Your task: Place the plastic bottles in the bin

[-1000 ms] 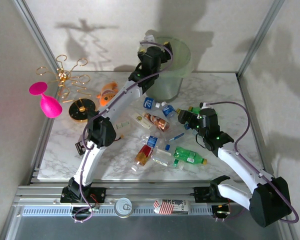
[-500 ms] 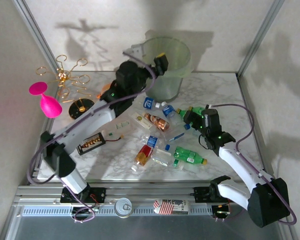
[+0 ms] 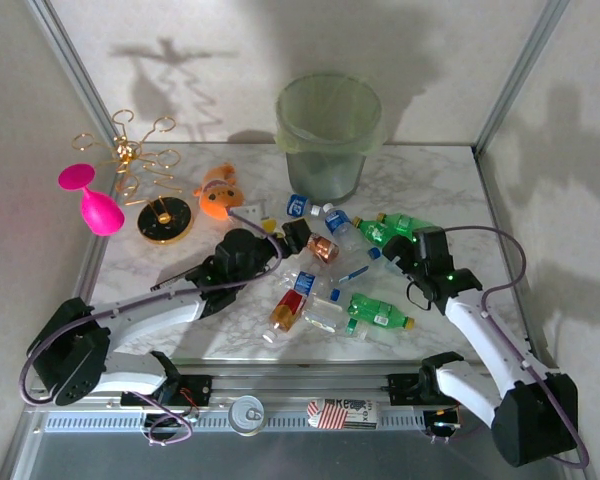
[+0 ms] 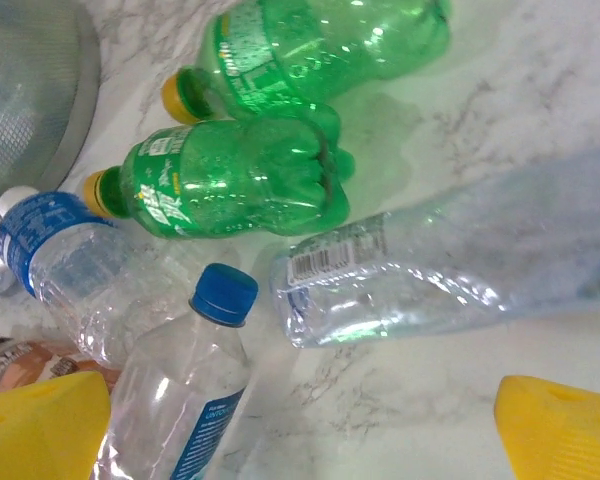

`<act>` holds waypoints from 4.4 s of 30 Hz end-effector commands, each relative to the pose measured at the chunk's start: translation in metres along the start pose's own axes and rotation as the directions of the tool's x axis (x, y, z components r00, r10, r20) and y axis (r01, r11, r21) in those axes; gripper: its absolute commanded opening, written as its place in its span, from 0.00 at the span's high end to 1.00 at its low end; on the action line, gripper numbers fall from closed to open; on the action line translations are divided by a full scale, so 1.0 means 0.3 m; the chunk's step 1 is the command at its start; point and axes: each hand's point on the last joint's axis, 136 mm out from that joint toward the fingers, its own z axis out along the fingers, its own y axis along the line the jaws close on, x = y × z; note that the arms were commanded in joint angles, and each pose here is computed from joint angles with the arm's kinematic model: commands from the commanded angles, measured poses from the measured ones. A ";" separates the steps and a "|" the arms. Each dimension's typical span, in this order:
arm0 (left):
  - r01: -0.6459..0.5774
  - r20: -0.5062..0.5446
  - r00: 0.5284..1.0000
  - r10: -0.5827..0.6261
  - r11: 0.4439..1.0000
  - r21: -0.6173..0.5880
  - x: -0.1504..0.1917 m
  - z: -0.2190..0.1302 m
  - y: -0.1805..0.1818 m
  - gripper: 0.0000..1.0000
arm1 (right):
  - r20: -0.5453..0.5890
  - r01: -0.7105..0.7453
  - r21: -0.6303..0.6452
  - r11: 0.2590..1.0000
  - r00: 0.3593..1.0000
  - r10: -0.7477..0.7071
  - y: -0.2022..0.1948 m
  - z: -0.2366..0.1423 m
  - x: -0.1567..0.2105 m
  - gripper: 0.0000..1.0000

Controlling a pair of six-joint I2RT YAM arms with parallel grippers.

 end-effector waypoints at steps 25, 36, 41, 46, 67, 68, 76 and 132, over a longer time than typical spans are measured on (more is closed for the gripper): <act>0.044 0.204 0.979 0.003 0.973 -0.228 -0.063 -0.141 0.206 0.00 | -0.182 -0.577 0.092 0.812 0.792 0.583 -0.214 0.236 -0.005 0.02; 0.041 0.218 0.976 0.017 0.964 -0.261 -0.072 -0.142 0.223 0.00 | -0.203 -0.622 0.108 0.775 0.750 0.630 -0.267 0.302 0.032 0.13; 0.055 0.231 0.973 0.009 0.961 -0.270 -0.077 -0.150 0.231 0.00 | -0.192 -0.625 0.107 0.773 0.750 0.633 -0.280 0.308 0.039 0.23; 0.071 0.253 0.967 0.003 0.957 -0.282 -0.086 -0.163 0.244 0.00 | -0.186 -0.617 0.090 0.782 0.761 0.621 -0.276 0.304 0.032 0.31; 0.299 0.346 0.920 -0.183 0.900 -0.318 -0.112 -0.239 0.446 0.00 | 0.188 -0.234 -0.273 0.933 0.938 0.290 0.018 -0.076 -0.404 0.54; 0.310 0.351 0.916 -0.194 0.897 -0.314 -0.115 -0.239 0.457 0.00 | 0.213 -0.189 -0.292 0.938 0.943 0.256 0.058 -0.104 -0.432 0.54; 0.327 0.358 0.910 -0.206 0.890 -0.317 -0.120 -0.238 0.490 0.01 | 0.349 0.183 -0.359 0.915 0.936 -0.050 0.447 -0.248 -0.573 0.54; 0.253 0.422 0.905 -0.058 0.870 -0.424 -0.186 -0.498 0.550 0.00 | 0.522 0.677 -0.350 0.648 0.715 -0.465 1.353 -0.057 -0.566 0.10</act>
